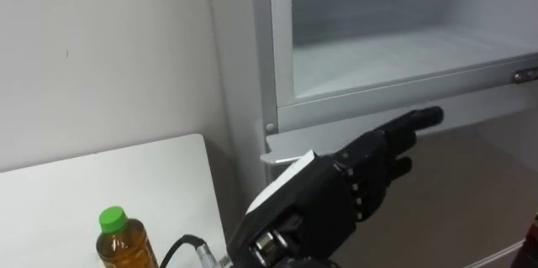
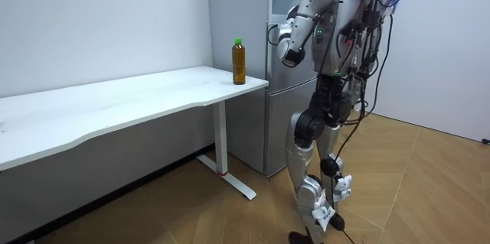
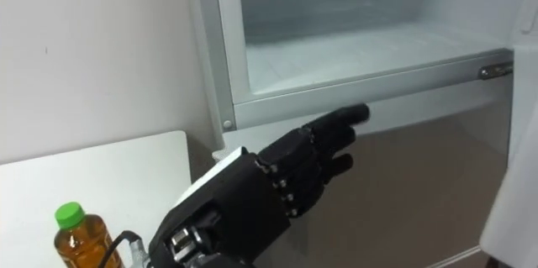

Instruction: Put the bottle in the upper fridge

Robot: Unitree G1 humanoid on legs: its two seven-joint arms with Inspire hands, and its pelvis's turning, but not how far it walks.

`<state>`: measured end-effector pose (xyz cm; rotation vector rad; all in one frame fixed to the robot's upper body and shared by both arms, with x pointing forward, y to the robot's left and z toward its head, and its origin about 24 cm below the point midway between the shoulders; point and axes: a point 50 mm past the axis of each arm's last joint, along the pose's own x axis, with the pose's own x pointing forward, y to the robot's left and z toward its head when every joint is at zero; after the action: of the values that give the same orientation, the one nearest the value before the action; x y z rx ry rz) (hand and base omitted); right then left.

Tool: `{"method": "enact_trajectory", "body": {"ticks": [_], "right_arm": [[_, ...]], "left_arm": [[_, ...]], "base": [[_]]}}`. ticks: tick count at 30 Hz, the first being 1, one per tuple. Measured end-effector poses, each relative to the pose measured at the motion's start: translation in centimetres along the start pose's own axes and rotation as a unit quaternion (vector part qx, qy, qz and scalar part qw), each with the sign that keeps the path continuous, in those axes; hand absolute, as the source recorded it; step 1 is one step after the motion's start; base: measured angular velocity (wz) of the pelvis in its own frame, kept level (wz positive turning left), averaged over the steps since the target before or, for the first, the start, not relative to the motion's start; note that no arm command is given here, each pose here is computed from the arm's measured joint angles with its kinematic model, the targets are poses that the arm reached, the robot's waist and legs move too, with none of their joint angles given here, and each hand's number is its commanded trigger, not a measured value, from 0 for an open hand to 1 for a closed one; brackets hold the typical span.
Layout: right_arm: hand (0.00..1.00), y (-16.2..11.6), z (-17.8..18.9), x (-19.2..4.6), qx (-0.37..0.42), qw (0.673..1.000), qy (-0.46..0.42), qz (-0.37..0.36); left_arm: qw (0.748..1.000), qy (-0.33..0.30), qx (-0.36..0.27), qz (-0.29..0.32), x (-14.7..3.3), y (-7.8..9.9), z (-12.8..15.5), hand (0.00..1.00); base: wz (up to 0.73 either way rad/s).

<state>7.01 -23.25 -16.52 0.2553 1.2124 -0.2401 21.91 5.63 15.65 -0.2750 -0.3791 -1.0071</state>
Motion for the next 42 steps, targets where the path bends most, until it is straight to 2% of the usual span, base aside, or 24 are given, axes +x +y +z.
{"method": "enact_trajectory", "body": {"ticks": [8,13,20,31,42], "right_arm": [[0.00,-0.1,0.0,0.0,0.007,1.000,-0.005,0.003],[0.00,-0.2,0.2,0.0,0.007,1.000,-0.006,0.007],[0.00,-0.3,0.5,-0.1,0.007,1.000,-0.009,0.006],[0.00,-3.1,1.0,-0.8,-0.005,1.000,-0.004,-0.021],[0.00,-3.8,0.2,-0.9,0.002,0.998,0.019,-0.053]], "left_arm": [[1.000,-0.004,0.006,-0.006,0.3,0.0,0.3,0.00],[0.998,-0.030,0.037,-0.039,2.0,0.0,1.9,0.00],[0.996,-0.040,0.048,-0.056,2.8,-0.2,2.5,0.00],[0.986,-0.077,0.097,-0.107,5.1,-0.8,5.2,0.00],[0.983,-0.076,0.085,-0.142,6.1,-2.4,4.7,0.00]], "base": [[-0.12],[-0.15],[-0.12],[-0.17],[-0.13]]}}
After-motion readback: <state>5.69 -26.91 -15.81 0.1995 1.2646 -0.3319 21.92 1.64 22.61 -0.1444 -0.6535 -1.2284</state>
